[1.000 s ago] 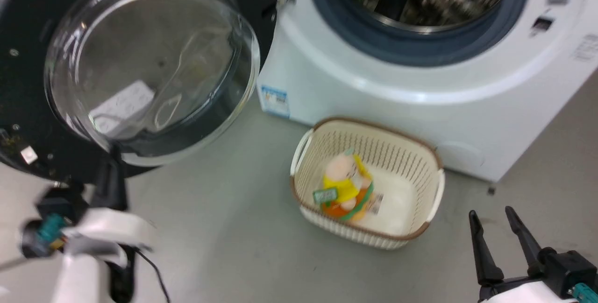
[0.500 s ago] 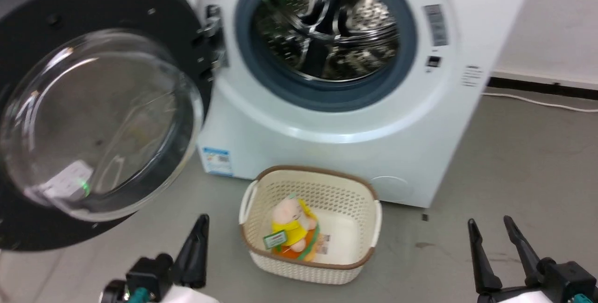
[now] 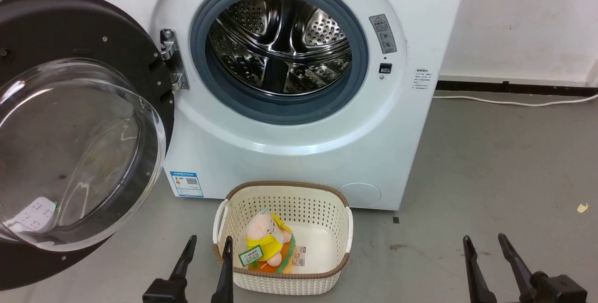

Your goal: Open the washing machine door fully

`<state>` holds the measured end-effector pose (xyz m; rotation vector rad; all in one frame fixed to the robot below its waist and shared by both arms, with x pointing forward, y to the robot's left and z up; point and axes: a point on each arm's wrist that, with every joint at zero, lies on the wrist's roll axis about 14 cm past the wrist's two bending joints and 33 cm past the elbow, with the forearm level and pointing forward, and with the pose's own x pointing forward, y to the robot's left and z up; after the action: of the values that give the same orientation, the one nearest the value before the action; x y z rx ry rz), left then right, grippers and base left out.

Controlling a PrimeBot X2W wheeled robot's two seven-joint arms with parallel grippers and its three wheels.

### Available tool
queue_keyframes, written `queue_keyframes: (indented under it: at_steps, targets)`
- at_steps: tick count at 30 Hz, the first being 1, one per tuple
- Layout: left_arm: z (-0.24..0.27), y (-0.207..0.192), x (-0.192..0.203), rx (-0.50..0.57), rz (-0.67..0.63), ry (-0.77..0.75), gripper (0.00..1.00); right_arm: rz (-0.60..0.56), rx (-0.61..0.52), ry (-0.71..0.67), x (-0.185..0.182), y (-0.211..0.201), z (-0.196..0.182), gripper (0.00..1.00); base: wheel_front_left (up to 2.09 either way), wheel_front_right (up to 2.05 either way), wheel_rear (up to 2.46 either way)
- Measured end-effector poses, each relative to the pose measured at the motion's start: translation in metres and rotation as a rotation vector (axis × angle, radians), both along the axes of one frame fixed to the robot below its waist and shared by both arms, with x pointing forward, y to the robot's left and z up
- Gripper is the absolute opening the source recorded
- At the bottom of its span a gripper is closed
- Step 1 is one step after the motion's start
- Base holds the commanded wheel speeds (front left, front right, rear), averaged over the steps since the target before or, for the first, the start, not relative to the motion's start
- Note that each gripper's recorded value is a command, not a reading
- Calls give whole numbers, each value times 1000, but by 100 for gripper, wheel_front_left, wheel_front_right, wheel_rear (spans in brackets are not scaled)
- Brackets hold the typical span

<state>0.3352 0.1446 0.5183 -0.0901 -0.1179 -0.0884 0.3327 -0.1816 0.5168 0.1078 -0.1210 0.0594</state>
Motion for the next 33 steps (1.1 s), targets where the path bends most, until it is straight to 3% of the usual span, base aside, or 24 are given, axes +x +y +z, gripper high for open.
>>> queue_keyframes:
  at_steps: [26,27,33]
  targets:
    - [-9,-1,-6,-6,20,30,100,34,8,11,2,11,-3,100,0,0,0]
    - [-10,-1,-6,-6,21,32,0,34,7,12,2,11,-4,0,0,0,0]
    - [-10,0,-6,-6,23,35,0,33,4,15,2,11,-4,0,0,0,0]
